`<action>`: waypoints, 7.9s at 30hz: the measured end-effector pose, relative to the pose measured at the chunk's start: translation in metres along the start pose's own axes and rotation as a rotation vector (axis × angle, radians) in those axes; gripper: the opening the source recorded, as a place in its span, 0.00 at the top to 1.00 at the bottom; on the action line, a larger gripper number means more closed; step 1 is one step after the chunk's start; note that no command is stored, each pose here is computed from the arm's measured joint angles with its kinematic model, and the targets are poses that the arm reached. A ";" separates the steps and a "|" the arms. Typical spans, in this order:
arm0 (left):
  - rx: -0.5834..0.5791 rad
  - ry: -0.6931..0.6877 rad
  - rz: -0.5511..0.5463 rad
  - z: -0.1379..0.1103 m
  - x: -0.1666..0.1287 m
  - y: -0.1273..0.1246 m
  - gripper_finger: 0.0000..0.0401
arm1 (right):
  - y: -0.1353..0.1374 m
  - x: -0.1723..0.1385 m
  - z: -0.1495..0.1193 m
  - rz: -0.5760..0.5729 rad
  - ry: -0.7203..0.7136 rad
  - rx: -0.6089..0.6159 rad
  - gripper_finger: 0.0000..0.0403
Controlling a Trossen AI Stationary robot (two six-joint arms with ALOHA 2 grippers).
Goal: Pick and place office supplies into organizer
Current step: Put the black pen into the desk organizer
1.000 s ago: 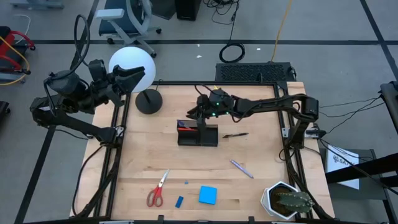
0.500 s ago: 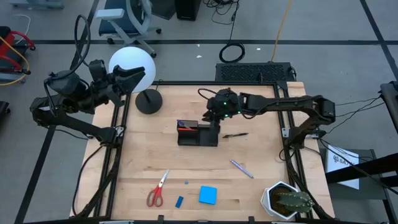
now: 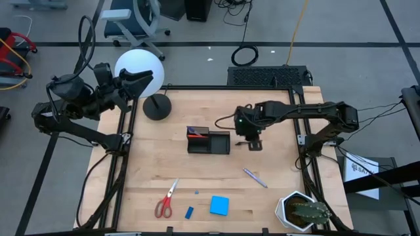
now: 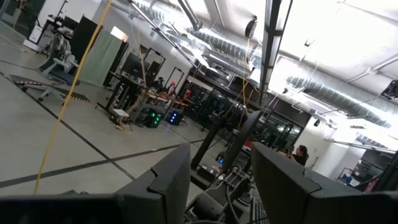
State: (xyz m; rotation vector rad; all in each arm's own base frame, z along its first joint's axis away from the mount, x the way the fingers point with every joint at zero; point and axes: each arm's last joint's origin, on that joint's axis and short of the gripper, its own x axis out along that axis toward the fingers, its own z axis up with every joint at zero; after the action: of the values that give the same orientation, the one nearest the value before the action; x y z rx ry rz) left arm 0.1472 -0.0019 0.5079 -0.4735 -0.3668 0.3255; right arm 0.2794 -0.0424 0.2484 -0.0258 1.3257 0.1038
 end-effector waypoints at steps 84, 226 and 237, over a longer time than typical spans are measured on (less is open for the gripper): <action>0.000 -0.001 -0.001 0.000 0.000 0.000 0.57 | -0.014 0.105 -0.064 0.046 0.097 -0.038 0.94; -0.027 0.326 -0.176 -0.134 0.161 0.046 0.57 | 0.001 -0.101 0.024 0.393 -1.439 0.293 0.94; -0.037 0.311 -0.207 -0.131 0.163 0.047 0.79 | 0.000 -0.101 0.024 0.389 -1.439 0.295 0.94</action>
State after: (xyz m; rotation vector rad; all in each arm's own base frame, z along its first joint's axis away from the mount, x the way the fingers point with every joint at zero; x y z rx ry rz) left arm 0.3351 0.0499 0.4191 -0.5085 -0.1173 0.0418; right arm 0.2785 -0.0464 0.3524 0.4784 -0.1191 0.2008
